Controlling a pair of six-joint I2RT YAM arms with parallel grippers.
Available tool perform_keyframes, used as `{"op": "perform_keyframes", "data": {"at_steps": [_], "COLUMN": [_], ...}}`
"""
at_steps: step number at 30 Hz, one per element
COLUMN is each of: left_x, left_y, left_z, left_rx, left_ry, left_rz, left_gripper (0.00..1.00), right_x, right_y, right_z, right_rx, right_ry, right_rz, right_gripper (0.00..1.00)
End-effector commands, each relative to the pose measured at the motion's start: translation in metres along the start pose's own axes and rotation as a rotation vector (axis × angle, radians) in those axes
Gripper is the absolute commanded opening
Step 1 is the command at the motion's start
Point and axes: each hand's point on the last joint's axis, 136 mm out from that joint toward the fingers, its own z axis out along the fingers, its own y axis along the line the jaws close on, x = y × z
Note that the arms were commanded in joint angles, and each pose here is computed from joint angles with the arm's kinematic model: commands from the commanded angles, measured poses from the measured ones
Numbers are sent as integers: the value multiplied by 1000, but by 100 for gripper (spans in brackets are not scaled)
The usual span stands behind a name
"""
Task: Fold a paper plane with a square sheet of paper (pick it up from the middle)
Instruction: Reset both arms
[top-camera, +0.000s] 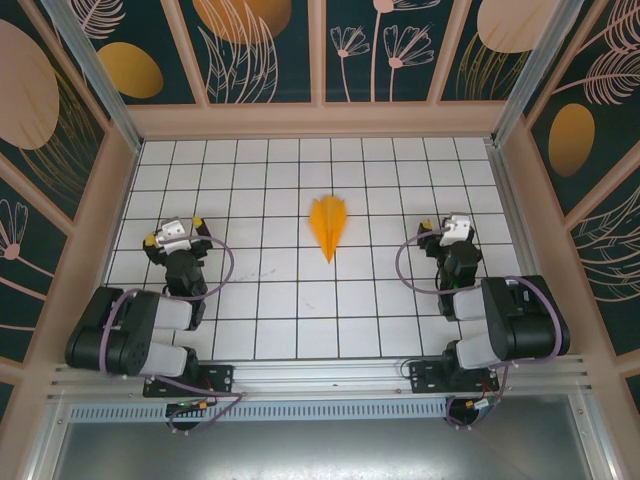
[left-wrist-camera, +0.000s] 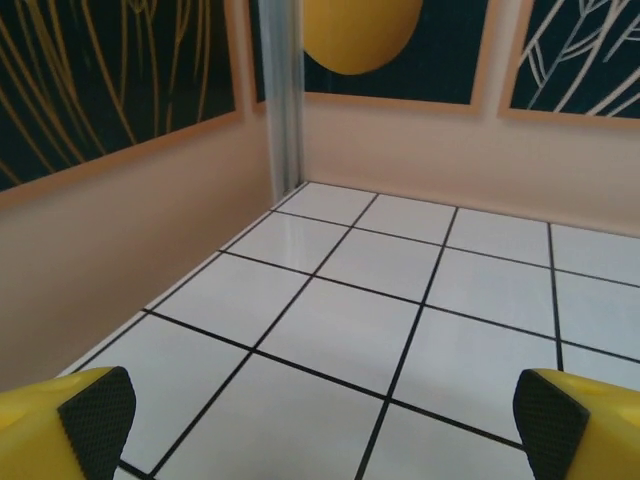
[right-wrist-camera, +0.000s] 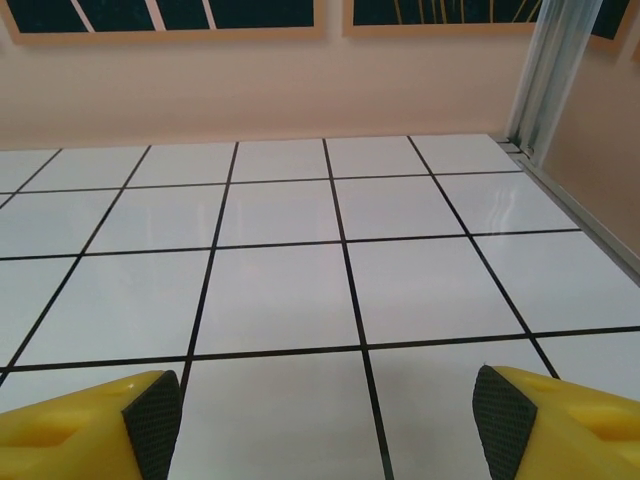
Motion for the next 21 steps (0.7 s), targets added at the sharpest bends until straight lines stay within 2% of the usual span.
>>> {"op": "perform_keyframes", "data": {"at_steps": [1,3,5,6,7,12,14,21], "left_x": [-15,-9,-3,-1,-1,-4,-2,-2], "left_y": [-25,-28,-22,-17,-17,-16,-20,-22], "left_z": [-2,9,24,29,30,26,27,27], "left_rx": [168,180,139,148,150,154,175,188], "left_ry": [-97,-44,8,28,26,11,19,21], "left_rz": [-2,-4,-24,-57,-55,-58,-48,-45], "left_gripper": [99,99,99,99,99,99,99,99], "right_x": [-21,-16,-10,-9,-9,-6,-8,-8], "right_y": [1,9,0,-6,-18,-27,-35,-35], "right_z": [-3,-2,7,13,19,18,15,15], "right_rx": [-49,-112,-76,-43,28,74,136,136], "right_ry": [-100,-114,-60,-50,-39,-30,-50,-47], "right_rz": [25,16,48,65,101,123,132,133], "right_gripper": [80,80,80,97,99,99,99,99]}}
